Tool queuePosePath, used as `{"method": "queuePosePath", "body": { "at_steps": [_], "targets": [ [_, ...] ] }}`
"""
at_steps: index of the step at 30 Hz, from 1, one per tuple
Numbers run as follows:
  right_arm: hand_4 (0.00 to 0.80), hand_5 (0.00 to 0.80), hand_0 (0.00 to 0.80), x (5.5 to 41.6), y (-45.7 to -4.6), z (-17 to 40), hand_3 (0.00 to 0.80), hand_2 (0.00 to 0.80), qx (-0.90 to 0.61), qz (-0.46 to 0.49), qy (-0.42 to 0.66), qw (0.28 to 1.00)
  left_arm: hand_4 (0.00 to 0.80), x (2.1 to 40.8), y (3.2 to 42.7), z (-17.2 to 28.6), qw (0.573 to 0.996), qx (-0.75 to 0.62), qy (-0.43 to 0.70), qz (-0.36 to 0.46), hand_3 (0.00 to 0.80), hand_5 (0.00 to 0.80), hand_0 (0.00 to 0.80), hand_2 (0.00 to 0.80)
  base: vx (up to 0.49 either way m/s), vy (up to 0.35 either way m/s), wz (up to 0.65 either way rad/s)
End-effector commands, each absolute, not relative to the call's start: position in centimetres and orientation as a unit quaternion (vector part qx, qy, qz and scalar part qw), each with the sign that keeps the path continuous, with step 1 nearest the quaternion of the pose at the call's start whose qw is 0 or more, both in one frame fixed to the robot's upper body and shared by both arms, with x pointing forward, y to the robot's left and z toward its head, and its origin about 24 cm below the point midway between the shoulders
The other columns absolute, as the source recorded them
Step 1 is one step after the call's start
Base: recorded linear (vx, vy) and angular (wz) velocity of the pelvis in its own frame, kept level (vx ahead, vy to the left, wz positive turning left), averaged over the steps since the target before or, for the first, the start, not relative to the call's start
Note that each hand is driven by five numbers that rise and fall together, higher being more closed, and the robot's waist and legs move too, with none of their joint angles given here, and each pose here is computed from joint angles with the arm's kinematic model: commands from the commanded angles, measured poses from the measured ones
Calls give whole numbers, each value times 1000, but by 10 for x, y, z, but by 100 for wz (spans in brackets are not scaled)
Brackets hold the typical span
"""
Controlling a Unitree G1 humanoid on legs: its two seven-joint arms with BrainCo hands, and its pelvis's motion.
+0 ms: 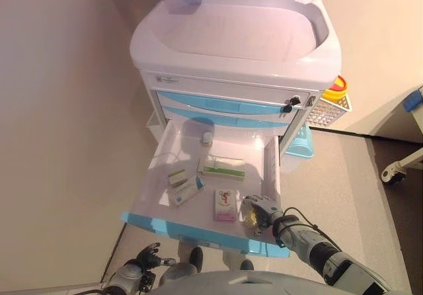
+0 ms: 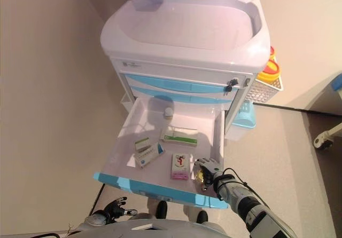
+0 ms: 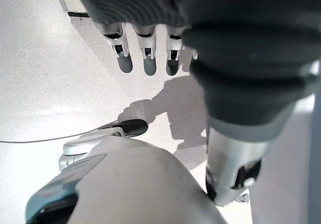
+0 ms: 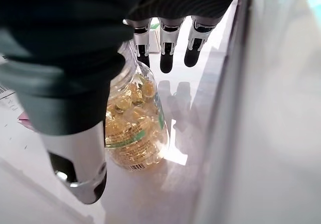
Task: Open the drawer and pick up the medicine
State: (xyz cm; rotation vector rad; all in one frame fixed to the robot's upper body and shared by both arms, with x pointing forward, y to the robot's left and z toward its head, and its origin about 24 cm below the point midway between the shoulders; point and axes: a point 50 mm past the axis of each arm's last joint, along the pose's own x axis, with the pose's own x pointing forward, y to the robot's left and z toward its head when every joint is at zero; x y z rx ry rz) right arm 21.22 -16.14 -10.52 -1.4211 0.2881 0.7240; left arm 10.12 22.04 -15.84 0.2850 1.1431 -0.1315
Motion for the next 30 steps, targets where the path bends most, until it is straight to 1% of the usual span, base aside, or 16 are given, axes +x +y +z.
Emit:
{"method": "queuePosePath", "body": {
  "at_steps": [1,17,30],
  "targets": [
    [0,0,0,225,-166,-99,0,0,-655,299,122,683,0,94,208,-164,805,161,560,-111,0,0,0,0,0,0,0],
    [0,0,0,223,-172,-101,0,0,-661,287,135,680,0,95,209,-164,805,159,561,-110,0,0,0,0,0,0,0],
    [0,0,0,220,-176,-105,0,0,-679,284,149,661,0,95,208,-164,804,162,561,-113,0,0,0,0,0,0,0]
  ]
}}
